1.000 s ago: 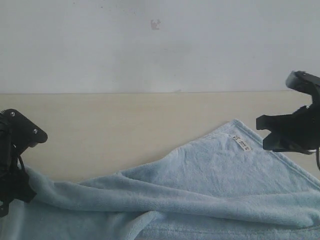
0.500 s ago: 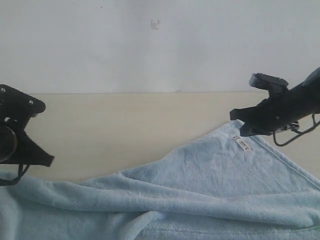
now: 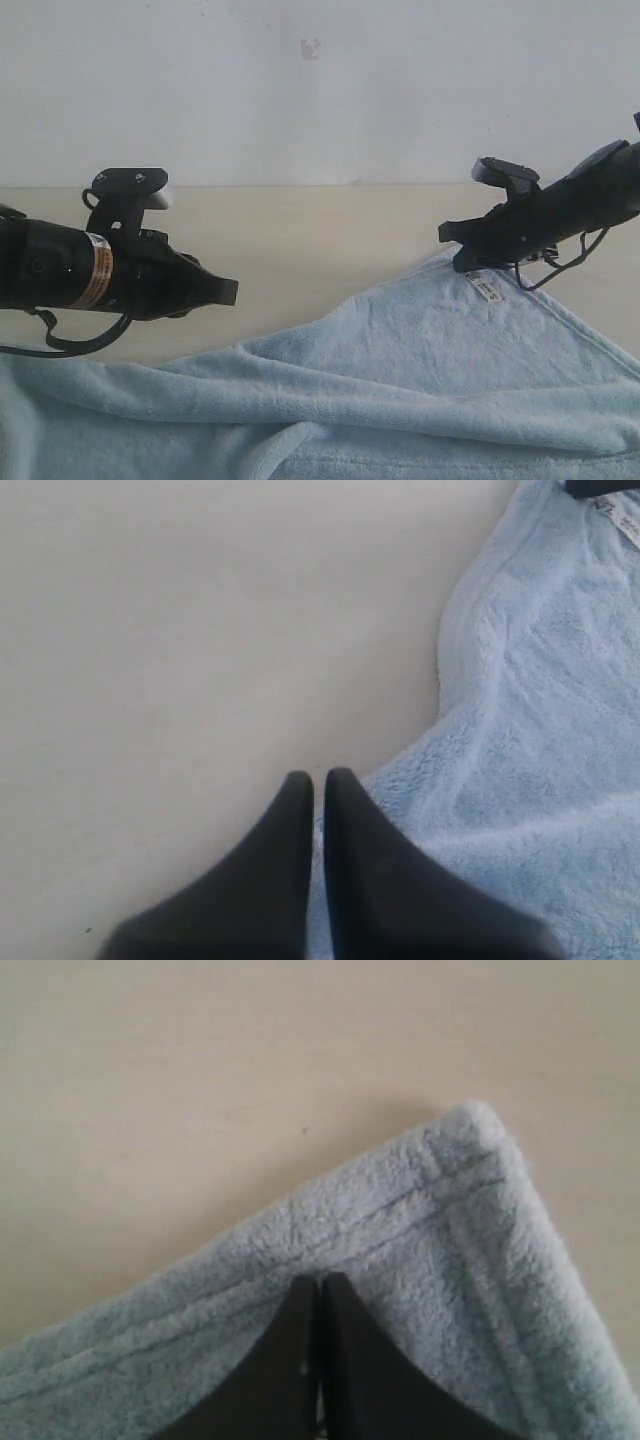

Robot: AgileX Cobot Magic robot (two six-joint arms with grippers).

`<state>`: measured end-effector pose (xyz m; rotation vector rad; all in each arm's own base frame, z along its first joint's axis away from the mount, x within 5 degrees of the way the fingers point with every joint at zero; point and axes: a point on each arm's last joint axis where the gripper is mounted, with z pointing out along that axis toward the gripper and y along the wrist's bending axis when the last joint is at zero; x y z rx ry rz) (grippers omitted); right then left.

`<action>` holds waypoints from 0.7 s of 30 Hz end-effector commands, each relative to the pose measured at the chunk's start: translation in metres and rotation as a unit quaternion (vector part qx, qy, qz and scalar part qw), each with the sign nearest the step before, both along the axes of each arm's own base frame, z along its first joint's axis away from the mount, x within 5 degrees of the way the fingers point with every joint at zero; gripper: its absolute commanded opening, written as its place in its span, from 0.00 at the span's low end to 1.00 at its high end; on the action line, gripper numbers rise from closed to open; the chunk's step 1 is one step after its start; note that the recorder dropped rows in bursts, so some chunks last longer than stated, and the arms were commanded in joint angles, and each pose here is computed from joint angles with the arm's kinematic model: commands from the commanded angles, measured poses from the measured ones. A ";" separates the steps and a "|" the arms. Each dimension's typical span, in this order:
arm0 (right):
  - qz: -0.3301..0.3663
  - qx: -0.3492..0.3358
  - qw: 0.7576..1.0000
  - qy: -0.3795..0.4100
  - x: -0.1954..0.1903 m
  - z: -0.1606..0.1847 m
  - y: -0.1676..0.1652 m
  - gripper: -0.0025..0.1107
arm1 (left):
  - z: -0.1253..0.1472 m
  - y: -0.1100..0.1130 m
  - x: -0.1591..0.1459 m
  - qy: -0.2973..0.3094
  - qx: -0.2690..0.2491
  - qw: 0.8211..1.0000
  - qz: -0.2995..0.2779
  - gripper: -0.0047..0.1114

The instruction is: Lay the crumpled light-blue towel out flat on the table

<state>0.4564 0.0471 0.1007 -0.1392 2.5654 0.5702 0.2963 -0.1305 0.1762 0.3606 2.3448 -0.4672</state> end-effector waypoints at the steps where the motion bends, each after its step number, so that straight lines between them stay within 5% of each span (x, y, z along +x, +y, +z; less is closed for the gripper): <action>1: 0.000 -0.022 1.000 -0.002 0.002 -0.009 -0.004 0.02 | 0.001 -0.001 0.000 0.003 -0.009 1.000 -0.005 0.07; 8: -0.061 -0.073 0.995 0.030 0.002 -0.029 -0.032 0.02 | 0.000 -0.001 0.001 0.000 -0.003 1.000 -0.006 0.07; 21: -0.241 -0.021 0.969 0.057 -0.016 -0.029 -0.169 0.02 | -0.001 0.005 0.003 -0.009 0.026 0.999 0.016 0.07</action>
